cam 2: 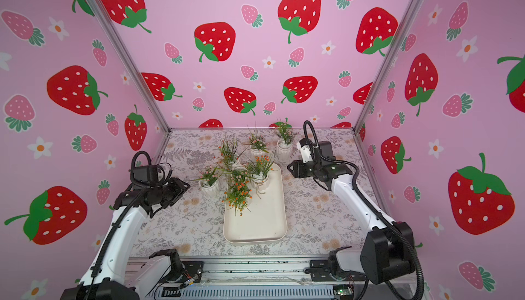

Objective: Put the potted gypsophila into the storage box
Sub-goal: Pick up the baby's breath potted plant from the center of the board.

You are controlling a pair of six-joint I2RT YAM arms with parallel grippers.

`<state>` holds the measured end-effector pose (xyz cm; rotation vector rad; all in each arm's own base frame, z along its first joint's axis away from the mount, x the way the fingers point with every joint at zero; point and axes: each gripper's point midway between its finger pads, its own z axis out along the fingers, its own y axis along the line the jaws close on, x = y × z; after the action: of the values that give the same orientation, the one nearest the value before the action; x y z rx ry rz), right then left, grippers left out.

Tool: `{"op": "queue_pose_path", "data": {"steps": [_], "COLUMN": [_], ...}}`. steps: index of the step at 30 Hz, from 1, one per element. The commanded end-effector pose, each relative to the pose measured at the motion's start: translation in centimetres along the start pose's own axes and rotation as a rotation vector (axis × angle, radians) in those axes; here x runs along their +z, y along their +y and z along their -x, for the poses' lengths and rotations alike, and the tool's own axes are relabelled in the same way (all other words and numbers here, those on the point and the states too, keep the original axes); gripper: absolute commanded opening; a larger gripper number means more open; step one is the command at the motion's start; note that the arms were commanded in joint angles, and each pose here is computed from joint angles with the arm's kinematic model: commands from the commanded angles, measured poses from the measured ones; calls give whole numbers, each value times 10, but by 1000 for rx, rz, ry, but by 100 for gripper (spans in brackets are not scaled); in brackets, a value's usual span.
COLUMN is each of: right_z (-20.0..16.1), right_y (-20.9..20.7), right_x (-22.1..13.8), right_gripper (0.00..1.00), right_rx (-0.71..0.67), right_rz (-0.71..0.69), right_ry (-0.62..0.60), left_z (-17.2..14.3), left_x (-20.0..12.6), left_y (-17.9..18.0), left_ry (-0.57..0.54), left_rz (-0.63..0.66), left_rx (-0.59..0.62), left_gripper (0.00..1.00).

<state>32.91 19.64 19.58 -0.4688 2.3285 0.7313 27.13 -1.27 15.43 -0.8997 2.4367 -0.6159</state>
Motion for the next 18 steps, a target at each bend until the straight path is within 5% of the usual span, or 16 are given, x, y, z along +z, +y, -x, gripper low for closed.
{"op": "queue_pose_path", "data": {"steps": [1, 10, 18], "right_z": [-7, -11, -14], "right_y": [5, 53, 57], "right_x": [7, 4, -3], "right_gripper": [51, 51, 51], "right_rx": [-9, -75, -104], "right_rz": [67, 378, 387], "right_ry": [13, 45, 24], "left_z": [-6, 3, 13], "left_x": [21, 64, 85], "left_y": [-3, -13, -9], "left_ry": [90, 133, 124], "left_rz": [-43, -68, -25], "left_rx": [-38, -24, -16], "left_gripper": [48, 41, 41]}}
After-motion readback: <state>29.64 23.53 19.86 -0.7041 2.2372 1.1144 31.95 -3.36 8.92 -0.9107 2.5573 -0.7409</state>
